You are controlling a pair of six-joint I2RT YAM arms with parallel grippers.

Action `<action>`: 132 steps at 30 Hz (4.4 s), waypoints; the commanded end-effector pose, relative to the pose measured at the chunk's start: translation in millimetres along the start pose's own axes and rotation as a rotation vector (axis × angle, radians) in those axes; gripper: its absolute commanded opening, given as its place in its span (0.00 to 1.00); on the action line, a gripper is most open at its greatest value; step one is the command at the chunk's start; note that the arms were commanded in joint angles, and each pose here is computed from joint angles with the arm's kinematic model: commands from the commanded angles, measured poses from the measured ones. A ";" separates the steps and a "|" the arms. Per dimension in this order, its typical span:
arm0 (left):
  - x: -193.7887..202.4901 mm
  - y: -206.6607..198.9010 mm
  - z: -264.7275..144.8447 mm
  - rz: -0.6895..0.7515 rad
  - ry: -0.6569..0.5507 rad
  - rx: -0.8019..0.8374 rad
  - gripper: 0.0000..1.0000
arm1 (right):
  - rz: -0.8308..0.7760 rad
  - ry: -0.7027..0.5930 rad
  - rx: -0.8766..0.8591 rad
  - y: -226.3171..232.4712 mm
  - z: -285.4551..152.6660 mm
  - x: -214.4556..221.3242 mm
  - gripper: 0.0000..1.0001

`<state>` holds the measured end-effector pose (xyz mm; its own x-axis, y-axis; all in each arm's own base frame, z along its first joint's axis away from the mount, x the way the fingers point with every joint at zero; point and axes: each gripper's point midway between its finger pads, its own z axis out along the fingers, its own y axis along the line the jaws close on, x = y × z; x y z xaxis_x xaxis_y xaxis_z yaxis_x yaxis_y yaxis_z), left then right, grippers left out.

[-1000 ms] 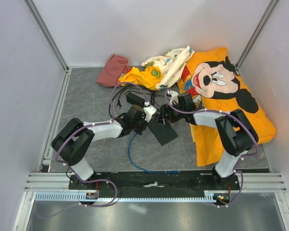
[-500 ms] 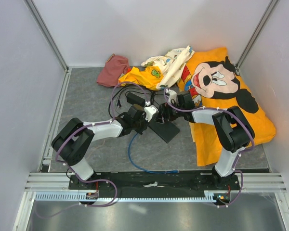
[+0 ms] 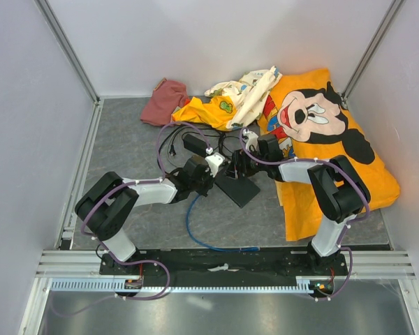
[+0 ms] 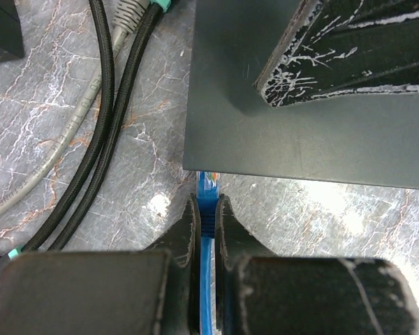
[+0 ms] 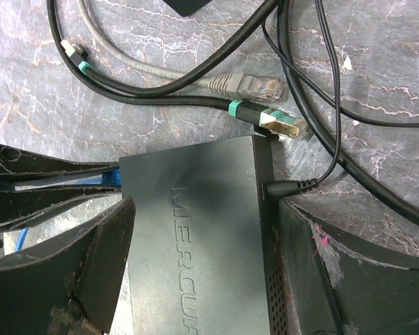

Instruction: Insert the plug into the switch port

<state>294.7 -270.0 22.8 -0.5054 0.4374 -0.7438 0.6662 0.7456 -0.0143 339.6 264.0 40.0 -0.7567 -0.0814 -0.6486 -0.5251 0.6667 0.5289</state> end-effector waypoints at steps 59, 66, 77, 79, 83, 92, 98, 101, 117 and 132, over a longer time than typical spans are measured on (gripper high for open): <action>-85.5 -40.4 -15.2 -0.124 -0.306 0.113 0.18 | 0.056 0.136 0.199 11.9 -25.3 63.4 0.96; -82.4 -18.1 -41.5 -0.152 -0.298 -0.006 0.64 | -0.005 0.049 0.339 -2.4 -45.5 29.1 0.98; -84.9 45.4 -74.6 -0.155 -0.140 -0.271 0.78 | -0.110 -0.231 0.467 -6.0 -90.6 -37.3 0.98; -91.7 44.3 -74.1 -0.090 -0.079 -0.257 0.74 | -0.115 -0.277 0.463 -4.5 -93.4 -41.8 0.98; -101.9 40.6 -55.3 -0.020 0.006 -0.224 0.72 | -0.101 -0.308 0.479 -10.5 -96.4 -33.9 0.98; -113.3 16.5 12.6 0.018 0.106 -0.097 0.58 | -0.084 -0.341 0.538 -21.1 -104.6 -29.9 0.98; -102.0 12.7 42.3 0.088 0.158 -0.056 0.45 | -0.083 -0.338 0.544 -22.8 -104.1 -28.7 0.98; -89.8 16.6 53.4 0.107 0.198 -0.070 0.44 | -0.083 -0.333 0.544 -23.4 -102.9 -27.9 0.98; -32.1 15.5 64.4 0.099 0.382 -0.052 0.31 | -0.080 -0.313 0.536 -24.4 -98.6 -24.6 0.98; -48.1 83.8 -82.8 -0.117 0.293 -0.339 0.02 | -0.082 -0.322 0.499 -16.9 -97.8 -26.3 0.98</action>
<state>326.3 -235.7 40.8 -0.7017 0.5642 -0.4352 0.5715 0.8104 0.1290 327.3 177.5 91.9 -0.5517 0.0017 -0.8340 -0.2593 0.9501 0.1735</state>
